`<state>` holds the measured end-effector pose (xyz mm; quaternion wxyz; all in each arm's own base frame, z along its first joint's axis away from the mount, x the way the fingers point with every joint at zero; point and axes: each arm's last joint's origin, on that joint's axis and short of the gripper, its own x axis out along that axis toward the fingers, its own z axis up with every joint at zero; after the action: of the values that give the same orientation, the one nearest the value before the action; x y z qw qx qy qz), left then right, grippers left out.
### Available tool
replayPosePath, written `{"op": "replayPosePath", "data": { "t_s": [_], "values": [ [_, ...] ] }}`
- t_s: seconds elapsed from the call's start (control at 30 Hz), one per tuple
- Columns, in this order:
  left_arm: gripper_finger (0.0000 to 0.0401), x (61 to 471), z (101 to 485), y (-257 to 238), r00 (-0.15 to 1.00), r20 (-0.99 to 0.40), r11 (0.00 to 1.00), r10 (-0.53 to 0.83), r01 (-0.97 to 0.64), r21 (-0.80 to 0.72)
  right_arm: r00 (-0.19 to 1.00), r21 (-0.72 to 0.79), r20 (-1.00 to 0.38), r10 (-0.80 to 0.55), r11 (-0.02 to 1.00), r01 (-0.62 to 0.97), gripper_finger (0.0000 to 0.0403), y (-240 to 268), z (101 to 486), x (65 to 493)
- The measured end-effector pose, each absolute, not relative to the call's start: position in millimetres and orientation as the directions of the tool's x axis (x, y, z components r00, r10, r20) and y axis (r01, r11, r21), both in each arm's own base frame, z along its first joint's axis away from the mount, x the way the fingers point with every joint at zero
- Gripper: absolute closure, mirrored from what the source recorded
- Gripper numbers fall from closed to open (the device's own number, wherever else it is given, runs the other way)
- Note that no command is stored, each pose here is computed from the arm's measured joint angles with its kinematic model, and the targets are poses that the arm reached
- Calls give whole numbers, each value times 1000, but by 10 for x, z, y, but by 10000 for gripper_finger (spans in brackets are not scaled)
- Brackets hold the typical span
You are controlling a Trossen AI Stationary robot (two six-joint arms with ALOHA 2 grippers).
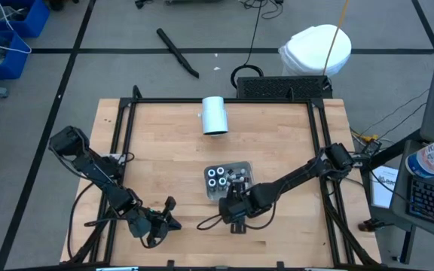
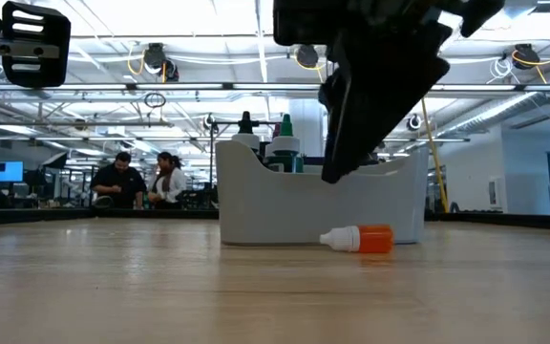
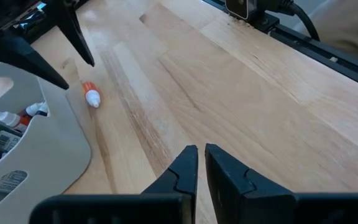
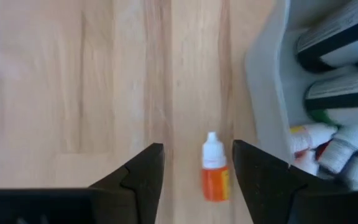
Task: Pick & Place food coloring
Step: Put the orange food coloring bottle into the gray bin
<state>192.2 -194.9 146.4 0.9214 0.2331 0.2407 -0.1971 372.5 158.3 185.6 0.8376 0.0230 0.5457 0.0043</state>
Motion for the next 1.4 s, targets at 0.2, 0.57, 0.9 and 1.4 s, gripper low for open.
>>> {"op": "replayPosePath", "data": {
  "t_s": [0.2, 0.57, 0.9, 1.4],
  "values": [
    [361, 1922, 1464, -1950, 807, -535, 817, -251, 473, 330, 364, 38, -931, 24, 999, 30, 221, 1617, 1781, 3695],
    [361, 1922, 1465, -1950, 806, -537, 820, -250, 471, 325, 245, -17, -969, -33, 998, 66, 220, 1649, 1492, 3658],
    [361, 1924, 1467, -1952, 807, -535, 823, -251, 469, 321, 265, -11, -964, -26, 998, 57, 220, 1666, 1415, 3707],
    [361, 1923, 1467, -1951, 807, -534, 829, -251, 465, 312, 320, 32, -947, 7, 997, 71, 320, 1700, 1425, 3762]
  ]
}}
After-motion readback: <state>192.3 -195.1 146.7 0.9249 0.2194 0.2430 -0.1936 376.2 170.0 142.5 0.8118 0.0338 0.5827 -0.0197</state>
